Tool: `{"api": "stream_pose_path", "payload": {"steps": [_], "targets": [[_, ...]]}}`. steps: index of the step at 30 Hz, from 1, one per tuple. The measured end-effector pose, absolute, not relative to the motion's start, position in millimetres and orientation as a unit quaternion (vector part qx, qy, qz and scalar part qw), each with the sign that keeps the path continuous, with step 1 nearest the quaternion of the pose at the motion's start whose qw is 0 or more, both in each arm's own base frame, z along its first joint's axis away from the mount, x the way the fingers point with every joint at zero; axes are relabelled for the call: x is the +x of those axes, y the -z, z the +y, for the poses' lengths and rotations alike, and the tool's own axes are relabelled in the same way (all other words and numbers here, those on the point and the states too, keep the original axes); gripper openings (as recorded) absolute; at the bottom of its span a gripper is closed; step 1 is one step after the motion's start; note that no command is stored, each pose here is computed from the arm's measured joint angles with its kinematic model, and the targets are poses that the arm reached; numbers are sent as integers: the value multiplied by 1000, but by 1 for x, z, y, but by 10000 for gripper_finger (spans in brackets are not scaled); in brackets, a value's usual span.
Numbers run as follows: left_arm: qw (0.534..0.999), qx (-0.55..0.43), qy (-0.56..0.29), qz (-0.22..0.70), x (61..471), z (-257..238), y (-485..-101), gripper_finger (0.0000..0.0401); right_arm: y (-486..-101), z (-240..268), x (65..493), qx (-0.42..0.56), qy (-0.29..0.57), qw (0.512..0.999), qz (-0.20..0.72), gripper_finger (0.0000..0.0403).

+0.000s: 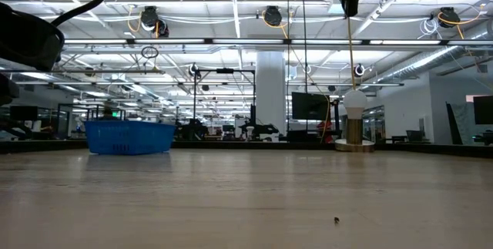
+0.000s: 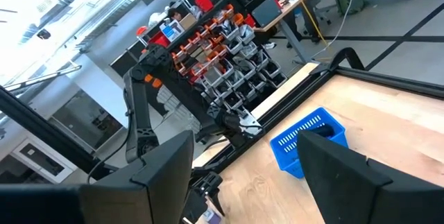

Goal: Pick & Place Office items
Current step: Put the violet charger adapter into the white bin

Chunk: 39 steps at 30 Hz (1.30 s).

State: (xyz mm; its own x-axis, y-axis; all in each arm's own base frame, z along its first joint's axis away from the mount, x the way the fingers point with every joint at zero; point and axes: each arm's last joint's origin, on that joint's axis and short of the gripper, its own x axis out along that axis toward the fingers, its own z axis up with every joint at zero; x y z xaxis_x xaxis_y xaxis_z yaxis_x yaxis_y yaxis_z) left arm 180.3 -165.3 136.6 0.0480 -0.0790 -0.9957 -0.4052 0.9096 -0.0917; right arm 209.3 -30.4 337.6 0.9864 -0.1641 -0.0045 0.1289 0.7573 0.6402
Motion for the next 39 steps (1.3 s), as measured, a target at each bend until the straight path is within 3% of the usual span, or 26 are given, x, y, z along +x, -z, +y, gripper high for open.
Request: {"api": "stream_pose_path", "payload": {"steps": [13,39], "targets": [[671,-180,-127,708,179,-160,-145,340,-338,-30,209,339,77,937,-30,251],[703,-192,-112,676,187,-164,-147,340,-340,-30,209,337,73,938,-36,251]]}}
